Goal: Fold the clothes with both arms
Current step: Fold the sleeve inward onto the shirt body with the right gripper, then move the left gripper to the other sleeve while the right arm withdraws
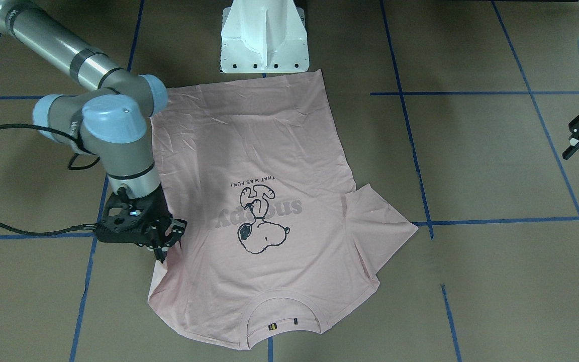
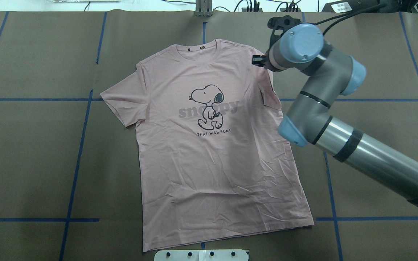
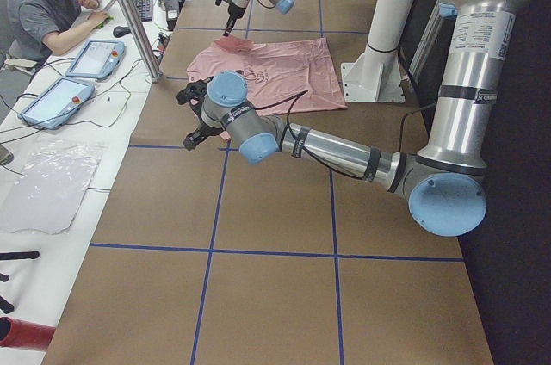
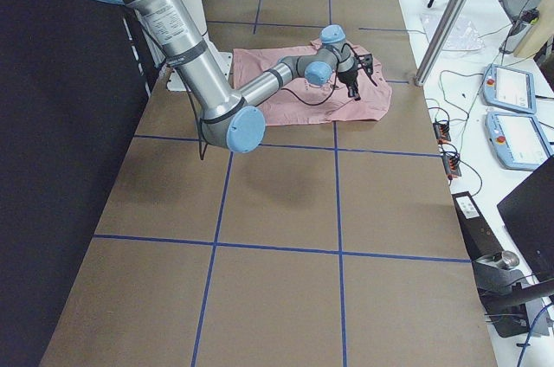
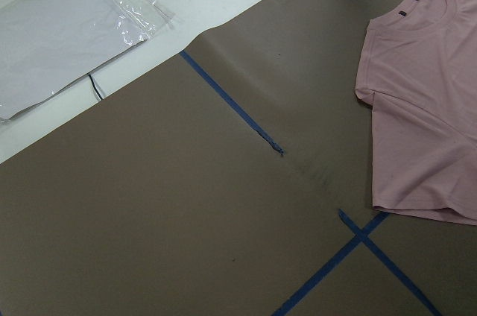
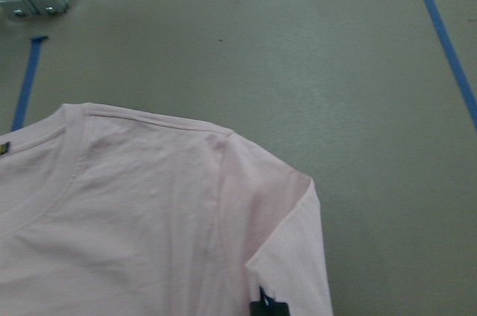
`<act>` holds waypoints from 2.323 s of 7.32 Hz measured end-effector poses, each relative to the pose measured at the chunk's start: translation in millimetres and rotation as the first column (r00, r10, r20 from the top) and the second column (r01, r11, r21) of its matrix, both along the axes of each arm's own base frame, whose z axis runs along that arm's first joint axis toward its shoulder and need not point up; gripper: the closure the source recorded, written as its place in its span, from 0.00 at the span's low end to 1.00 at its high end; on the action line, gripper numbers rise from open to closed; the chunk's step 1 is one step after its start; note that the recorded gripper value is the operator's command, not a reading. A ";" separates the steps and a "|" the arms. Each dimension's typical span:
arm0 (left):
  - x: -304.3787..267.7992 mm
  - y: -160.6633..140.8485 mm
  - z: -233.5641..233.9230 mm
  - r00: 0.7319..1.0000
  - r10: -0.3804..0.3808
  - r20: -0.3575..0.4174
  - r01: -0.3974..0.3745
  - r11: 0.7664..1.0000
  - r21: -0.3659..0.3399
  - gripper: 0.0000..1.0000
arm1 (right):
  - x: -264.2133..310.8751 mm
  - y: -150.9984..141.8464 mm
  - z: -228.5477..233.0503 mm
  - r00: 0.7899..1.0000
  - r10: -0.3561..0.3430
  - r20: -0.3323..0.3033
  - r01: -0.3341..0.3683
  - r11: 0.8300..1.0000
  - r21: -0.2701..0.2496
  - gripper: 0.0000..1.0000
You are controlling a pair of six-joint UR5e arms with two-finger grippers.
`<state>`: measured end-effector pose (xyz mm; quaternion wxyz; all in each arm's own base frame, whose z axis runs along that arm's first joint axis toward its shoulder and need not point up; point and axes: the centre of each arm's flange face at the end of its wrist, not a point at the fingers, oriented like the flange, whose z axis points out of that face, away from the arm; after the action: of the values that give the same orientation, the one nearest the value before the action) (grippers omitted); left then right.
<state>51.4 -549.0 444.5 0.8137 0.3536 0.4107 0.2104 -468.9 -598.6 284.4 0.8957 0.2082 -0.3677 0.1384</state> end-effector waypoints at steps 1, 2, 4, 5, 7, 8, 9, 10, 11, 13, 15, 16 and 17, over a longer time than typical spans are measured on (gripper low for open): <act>0.0 0.0 0.1 1.000 0.000 0.000 0.000 1.000 0.000 0.00 | -30.1 7.0 -22.2 1.000 0.024 -0.008 -0.024 1.000 0.000 0.40; 0.0 0.0 0.1 1.000 0.000 0.000 0.000 1.000 -0.001 0.00 | -50.0 10.4 -31.0 0.999 0.030 -0.019 -0.030 1.000 0.002 0.00; -0.1 0.3 -1.1 1.000 0.000 -0.001 0.000 1.000 0.001 0.00 | -69.3 15.8 -41.7 0.999 0.024 -0.029 -0.024 1.000 0.018 0.00; 0.4 0.2 -0.8 1.000 -0.003 -0.002 0.003 1.000 -0.005 0.00 | -70.1 15.6 -51.0 1.000 0.014 -0.019 -0.013 1.000 0.022 0.00; 20.0 -4.4 -5.1 0.996 -0.080 -0.027 0.077 0.991 -0.111 0.00 | -43.5 -3.6 -62.1 0.997 -0.072 0.014 0.072 0.997 -0.003 0.00; 54.1 -9.7 -15.0 0.988 -0.148 -0.041 0.138 0.972 -0.192 0.00 | -8.7 -26.6 -56.4 0.989 -0.145 0.022 0.145 0.989 -0.005 0.00; 98.9 -11.5 -27.2 0.979 -0.196 -0.062 0.173 0.947 -0.271 0.09 | 35.0 -50.4 -38.6 0.975 -0.223 0.021 0.223 0.975 0.005 0.00; 146.9 -9.5 -40.2 0.966 -0.246 -0.083 0.203 0.914 -0.350 0.18 | 86.2 -70.3 -9.6 0.955 -0.296 0.011 0.296 0.955 0.031 0.00; 194.3 -6.8 -50.8 0.949 -0.301 -0.095 0.236 0.876 -0.421 0.21 | 143.0 -82.8 27.3 0.933 -0.360 -0.011 0.360 0.930 0.070 0.00; 269.8 -8.7 -48.9 0.918 -0.389 -0.074 0.300 0.805 -0.511 0.24 | 240.7 -89.5 91.6 0.892 -0.452 -0.027 0.452 0.884 0.119 0.00; 326.6 -8.7 -29.5 0.898 -0.440 -0.019 0.361 0.758 -0.543 0.28 | 272.0 -86.1 110.6 0.881 -0.472 -0.022 0.471 0.872 0.133 0.00; 347.4 -7.8 -19.3 0.891 -0.455 0.000 0.380 0.745 -0.548 0.29 | 275.9 -84.1 113.1 0.881 -0.473 -0.021 0.471 0.872 0.134 0.00; 360.1 -8.1 -7.6 0.887 -0.462 0.007 0.390 0.741 -0.547 0.32 | 277.0 -82.8 114.9 0.880 -0.474 -0.021 0.473 0.871 0.134 0.00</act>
<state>411.5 -557.1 436.9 0.8771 0.2108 0.4124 -0.1272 -191.9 -681.4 399.3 0.8837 0.1712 -0.4217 -0.1089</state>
